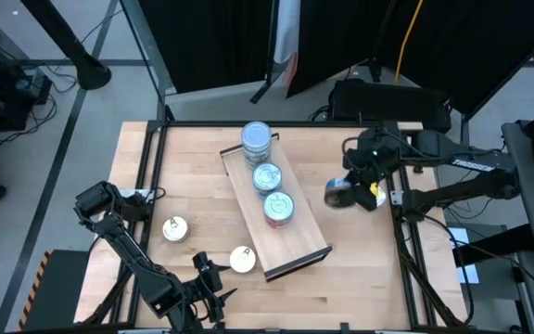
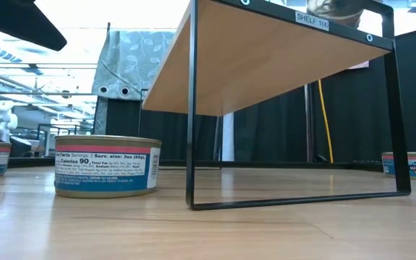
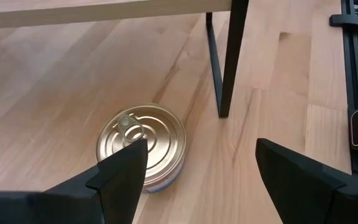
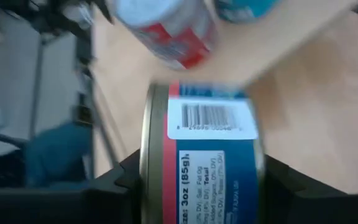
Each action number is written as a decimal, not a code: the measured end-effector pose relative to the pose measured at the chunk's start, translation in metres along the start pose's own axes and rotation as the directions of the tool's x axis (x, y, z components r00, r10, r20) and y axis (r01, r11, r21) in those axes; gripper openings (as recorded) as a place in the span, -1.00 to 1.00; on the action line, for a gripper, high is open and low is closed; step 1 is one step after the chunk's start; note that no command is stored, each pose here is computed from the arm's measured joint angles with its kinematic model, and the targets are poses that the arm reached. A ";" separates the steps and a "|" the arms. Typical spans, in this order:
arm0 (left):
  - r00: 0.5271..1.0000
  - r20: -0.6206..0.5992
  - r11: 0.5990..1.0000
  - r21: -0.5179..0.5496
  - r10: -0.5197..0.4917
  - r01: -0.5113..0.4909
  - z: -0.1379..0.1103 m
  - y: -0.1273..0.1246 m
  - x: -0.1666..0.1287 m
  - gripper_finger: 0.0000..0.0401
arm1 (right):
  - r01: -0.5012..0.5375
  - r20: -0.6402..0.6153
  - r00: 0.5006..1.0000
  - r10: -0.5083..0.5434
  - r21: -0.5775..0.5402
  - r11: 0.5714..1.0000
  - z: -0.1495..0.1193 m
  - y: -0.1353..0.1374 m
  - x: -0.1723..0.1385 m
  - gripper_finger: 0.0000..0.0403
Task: Stack canned seafood by type on shelf
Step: Put the top blue and pink tuna can on the shelf
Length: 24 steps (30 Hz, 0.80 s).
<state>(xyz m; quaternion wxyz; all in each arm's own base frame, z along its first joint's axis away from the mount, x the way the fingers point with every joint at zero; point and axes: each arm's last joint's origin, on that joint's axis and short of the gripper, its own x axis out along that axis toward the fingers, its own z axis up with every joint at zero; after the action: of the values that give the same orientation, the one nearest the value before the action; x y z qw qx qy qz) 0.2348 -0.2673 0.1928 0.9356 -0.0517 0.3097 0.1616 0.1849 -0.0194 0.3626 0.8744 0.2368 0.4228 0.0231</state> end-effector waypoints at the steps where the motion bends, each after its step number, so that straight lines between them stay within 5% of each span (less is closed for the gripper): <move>1: 1.000 0.000 1.000 0.000 0.000 0.000 0.000 0.000 0.000 0.48 | -0.023 0.015 1.000 0.023 0.007 1.000 0.001 0.006 0.002 -0.08; 5: 1.000 0.007 1.000 -0.001 0.004 -0.004 0.000 0.000 0.000 0.48 | -0.112 0.047 0.992 0.114 -0.032 0.993 0.006 0.029 0.015 -0.13; 12: 1.000 0.008 1.000 0.000 0.004 -0.004 0.000 0.000 0.000 0.48 | -0.005 -0.010 1.000 0.005 -0.056 0.998 0.008 0.046 0.056 -0.14; 24: 1.000 0.001 1.000 0.008 -0.014 0.014 -0.003 -0.002 -0.004 0.48 | -0.185 -0.002 0.983 0.186 -0.065 0.980 0.015 0.087 0.111 -0.14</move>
<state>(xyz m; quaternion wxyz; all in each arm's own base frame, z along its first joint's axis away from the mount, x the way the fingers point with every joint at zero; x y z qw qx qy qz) 0.2307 -0.2712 0.1929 0.9370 -0.0504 0.3096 0.1537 0.2807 0.0788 0.3274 0.8765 0.2464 0.3963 0.1179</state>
